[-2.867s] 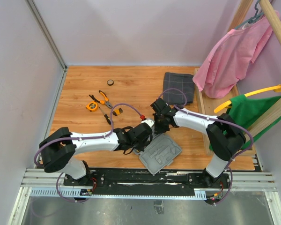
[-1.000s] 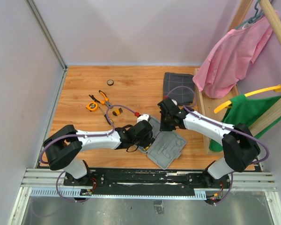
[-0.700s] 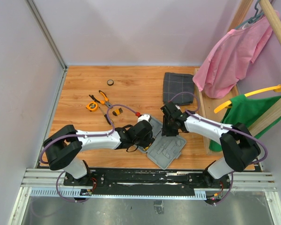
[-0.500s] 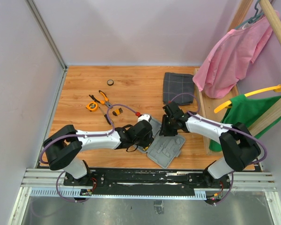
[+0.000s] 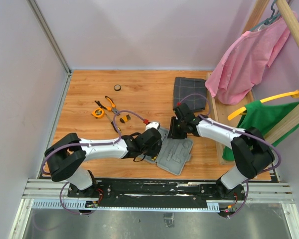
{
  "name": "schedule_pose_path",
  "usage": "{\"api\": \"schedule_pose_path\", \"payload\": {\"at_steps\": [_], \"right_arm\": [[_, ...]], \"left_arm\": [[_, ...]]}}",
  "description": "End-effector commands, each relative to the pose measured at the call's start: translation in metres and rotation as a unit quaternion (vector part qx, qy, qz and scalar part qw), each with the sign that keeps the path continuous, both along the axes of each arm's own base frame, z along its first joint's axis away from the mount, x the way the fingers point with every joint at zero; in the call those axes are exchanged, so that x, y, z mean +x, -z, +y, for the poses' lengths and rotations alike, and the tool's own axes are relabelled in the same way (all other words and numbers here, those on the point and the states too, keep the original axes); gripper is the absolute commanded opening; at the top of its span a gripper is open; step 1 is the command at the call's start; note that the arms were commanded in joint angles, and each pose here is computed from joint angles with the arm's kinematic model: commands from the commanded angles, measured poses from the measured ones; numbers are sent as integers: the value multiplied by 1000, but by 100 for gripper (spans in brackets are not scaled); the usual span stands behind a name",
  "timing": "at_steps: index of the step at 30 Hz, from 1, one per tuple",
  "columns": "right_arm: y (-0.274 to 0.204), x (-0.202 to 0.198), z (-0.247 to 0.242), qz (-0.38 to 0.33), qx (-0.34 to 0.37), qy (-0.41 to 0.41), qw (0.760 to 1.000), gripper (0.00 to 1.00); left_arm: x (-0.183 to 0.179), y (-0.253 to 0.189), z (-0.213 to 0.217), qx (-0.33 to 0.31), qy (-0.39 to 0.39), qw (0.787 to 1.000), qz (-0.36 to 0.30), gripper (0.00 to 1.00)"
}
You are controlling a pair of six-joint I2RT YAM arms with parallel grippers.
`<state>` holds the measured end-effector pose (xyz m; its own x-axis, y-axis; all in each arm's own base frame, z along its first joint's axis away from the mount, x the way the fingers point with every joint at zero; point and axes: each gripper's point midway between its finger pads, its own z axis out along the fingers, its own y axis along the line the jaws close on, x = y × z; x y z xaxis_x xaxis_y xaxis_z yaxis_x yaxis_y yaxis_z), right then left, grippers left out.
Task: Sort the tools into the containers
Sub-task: Adjust the screwdriver in the storage box.
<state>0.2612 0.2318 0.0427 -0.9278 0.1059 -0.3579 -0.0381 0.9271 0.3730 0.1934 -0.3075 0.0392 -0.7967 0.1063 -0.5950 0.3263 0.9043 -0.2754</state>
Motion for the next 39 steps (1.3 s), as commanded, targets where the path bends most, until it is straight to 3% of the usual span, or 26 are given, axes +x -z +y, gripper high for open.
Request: {"api": "schedule_pose_path", "payload": {"at_steps": [1, 9, 17, 29, 39], "right_arm": [[-25, 12, -16, -39, -27, 18, 999, 32], [-38, 16, -5, -45, -15, 12, 999, 32], [-38, 21, 17, -36, -12, 7, 999, 28], [-24, 24, 29, -23, -33, 7, 999, 12], [-13, 20, 37, -3, -31, 1, 1000, 9]], "left_arm": [[-8, 1, 22, 47, -4, 999, 7, 33], [0, -23, 16, 24, -2, 999, -21, 42], [-7, -15, 6, 0, 45, 999, -27, 40], [-9, 2, 11, 23, 55, 998, -20, 35], [-9, 4, 10, 25, 56, 998, -17, 33]]}}
